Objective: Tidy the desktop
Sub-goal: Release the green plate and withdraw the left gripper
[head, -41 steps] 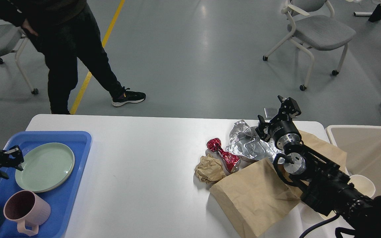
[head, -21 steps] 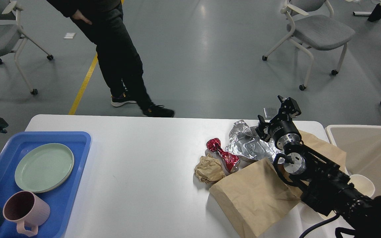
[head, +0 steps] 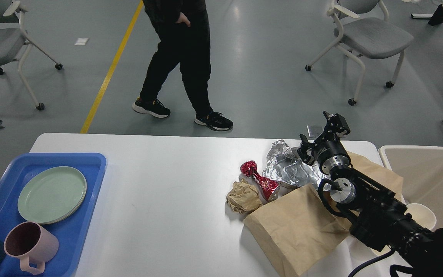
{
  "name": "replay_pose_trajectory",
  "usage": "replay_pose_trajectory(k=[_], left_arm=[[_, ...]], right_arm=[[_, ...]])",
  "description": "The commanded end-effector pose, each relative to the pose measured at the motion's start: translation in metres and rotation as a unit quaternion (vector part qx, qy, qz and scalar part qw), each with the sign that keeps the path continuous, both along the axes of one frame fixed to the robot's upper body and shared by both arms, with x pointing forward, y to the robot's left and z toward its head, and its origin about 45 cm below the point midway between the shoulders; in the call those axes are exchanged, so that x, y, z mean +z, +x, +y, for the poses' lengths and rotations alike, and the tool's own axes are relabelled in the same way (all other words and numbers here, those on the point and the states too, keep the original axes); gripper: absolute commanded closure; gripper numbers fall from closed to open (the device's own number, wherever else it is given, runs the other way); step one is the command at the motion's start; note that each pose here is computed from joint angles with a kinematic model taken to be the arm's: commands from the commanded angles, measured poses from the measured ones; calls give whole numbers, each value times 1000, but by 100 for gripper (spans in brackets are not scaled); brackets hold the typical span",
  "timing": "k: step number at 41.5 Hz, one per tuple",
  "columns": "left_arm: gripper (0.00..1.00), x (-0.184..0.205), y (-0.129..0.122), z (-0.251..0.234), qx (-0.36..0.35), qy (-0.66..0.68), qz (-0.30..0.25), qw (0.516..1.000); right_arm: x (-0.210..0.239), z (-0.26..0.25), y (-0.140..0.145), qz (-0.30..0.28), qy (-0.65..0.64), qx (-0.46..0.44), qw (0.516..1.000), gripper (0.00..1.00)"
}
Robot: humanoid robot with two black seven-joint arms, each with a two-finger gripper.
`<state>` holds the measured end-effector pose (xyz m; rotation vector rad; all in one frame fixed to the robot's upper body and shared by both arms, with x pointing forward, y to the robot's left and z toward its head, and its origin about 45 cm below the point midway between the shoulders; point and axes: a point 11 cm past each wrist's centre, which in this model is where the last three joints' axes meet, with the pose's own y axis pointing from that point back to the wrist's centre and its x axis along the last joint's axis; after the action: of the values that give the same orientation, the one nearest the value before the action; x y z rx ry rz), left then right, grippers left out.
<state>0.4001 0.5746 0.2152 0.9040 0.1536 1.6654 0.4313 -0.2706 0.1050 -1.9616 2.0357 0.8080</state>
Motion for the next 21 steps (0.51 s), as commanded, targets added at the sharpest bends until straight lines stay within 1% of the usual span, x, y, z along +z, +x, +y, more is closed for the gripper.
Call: replay_pose_trajectory(k=[1, 5, 8, 9, 10, 13, 14, 17, 21], left_arm=[[4, 13, 11, -7, 28, -104, -96, 990], [4, 15, 15, -15, 38, -191, -146, 970], [4, 12, 19, -28, 29, -246, -174, 953], [4, 9, 20, -34, 24, -261, -178, 949], [4, -4, 22, -49, 15, -287, -177, 941], [4, -12, 27, -64, 14, -315, -198, 928], [3, -10, 30, -70, 13, -330, -230, 916], [3, -3, 33, -71, 20, -349, -292, 890], [3, 1, 34, -76, 21, -358, -344, 868]], right_arm=[[1, 0, 0, -1, 0, 1, 1000, 0], [0, 0, 0, 0, 0, 0, 1000, 0], [1, 0, 1, -1, 0, 0, 1000, 0], [0, 0, 0, 0, 0, 0, 1000, 0], [1, 0, 1, -1, 0, 0, 1000, 0], [0, 0, 0, 0, 0, 0, 1000, 0], [0, 0, 0, 0, 0, 0, 1000, 0], [0, 0, 0, 0, 0, 0, 1000, 0], [0, 0, 0, 0, 0, 0, 1000, 0]])
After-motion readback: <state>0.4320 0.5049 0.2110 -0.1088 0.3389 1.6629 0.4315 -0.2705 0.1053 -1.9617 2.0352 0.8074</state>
